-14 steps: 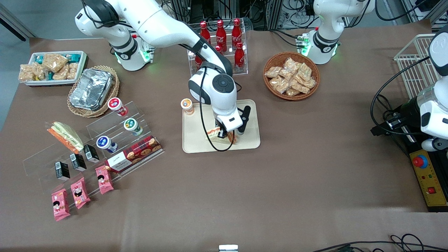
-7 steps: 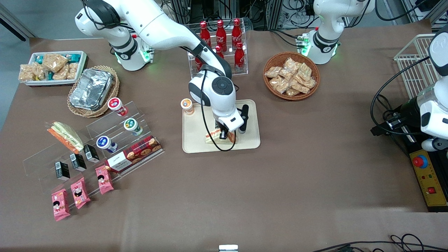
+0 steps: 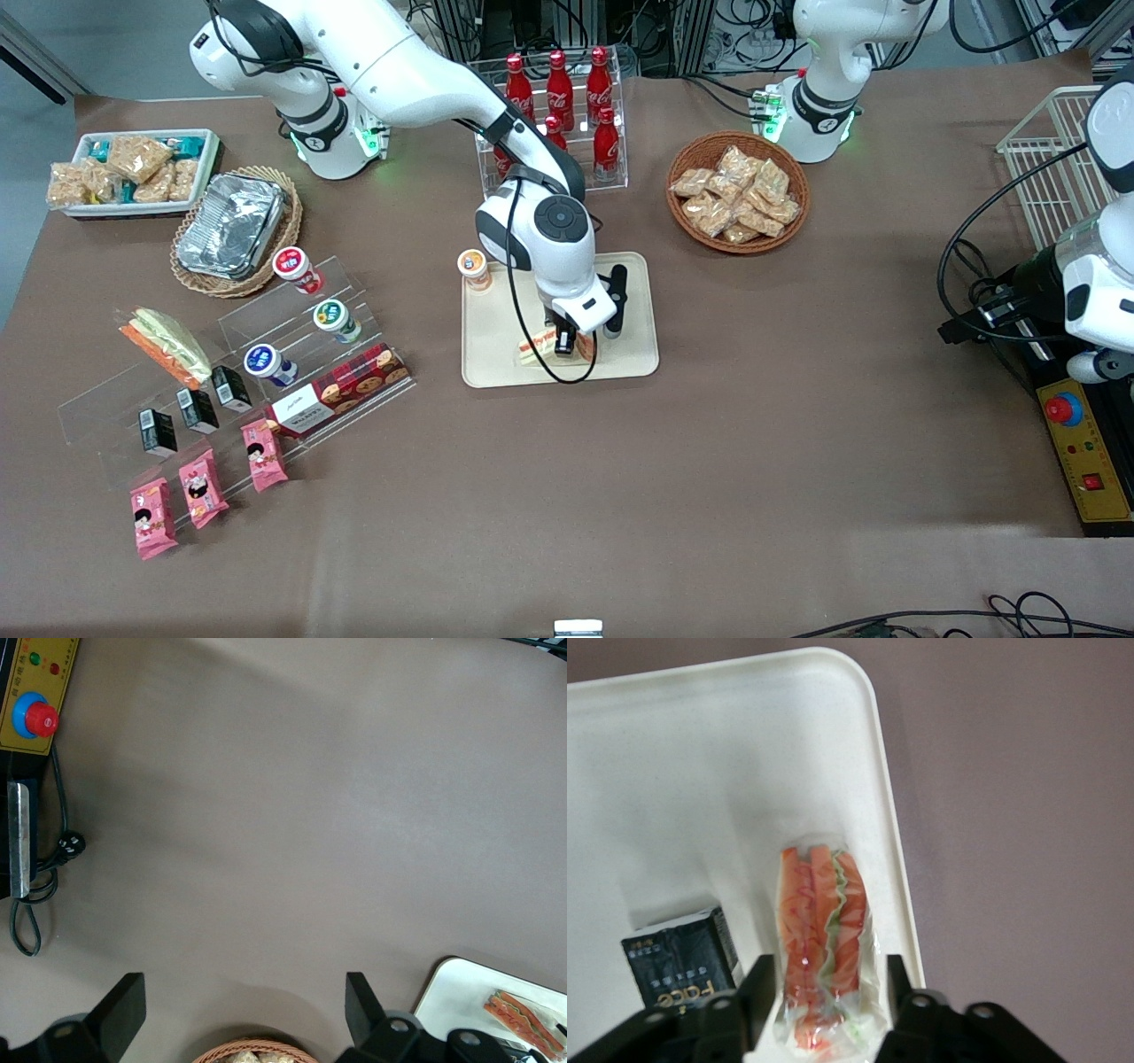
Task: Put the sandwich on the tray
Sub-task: 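Lower the sandwich onto the tray beside the black box and open the right gripper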
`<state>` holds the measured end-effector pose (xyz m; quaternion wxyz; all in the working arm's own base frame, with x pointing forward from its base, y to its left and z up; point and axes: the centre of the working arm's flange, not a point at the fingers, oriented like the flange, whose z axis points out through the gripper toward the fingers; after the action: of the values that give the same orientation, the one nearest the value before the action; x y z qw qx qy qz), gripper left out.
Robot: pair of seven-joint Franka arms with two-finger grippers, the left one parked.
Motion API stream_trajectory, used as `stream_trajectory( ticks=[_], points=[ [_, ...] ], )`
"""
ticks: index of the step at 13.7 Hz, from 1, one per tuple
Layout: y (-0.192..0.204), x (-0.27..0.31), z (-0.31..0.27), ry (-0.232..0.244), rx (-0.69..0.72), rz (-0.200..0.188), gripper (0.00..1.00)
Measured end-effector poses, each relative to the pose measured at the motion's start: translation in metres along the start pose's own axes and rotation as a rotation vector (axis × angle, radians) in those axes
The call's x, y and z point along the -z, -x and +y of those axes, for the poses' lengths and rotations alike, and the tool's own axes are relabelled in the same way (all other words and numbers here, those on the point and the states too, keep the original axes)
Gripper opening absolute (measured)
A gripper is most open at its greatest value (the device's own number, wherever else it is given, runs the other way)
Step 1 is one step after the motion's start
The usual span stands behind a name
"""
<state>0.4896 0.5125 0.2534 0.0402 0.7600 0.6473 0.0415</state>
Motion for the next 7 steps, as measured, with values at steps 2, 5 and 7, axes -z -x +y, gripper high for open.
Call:
stream_trajectory(
  ticks=[2, 5, 7],
  points=[
    [0.0, 0.002, 0.002, 0.003, 0.0, 0.004, 0.85],
    [-0.002, 0.005, 0.002, 0.006, 0.0, 0.01, 1.0],
    [-0.002, 0.015, 0.003, 0.007, 0.001, 0.011, 1.0]
  ],
)
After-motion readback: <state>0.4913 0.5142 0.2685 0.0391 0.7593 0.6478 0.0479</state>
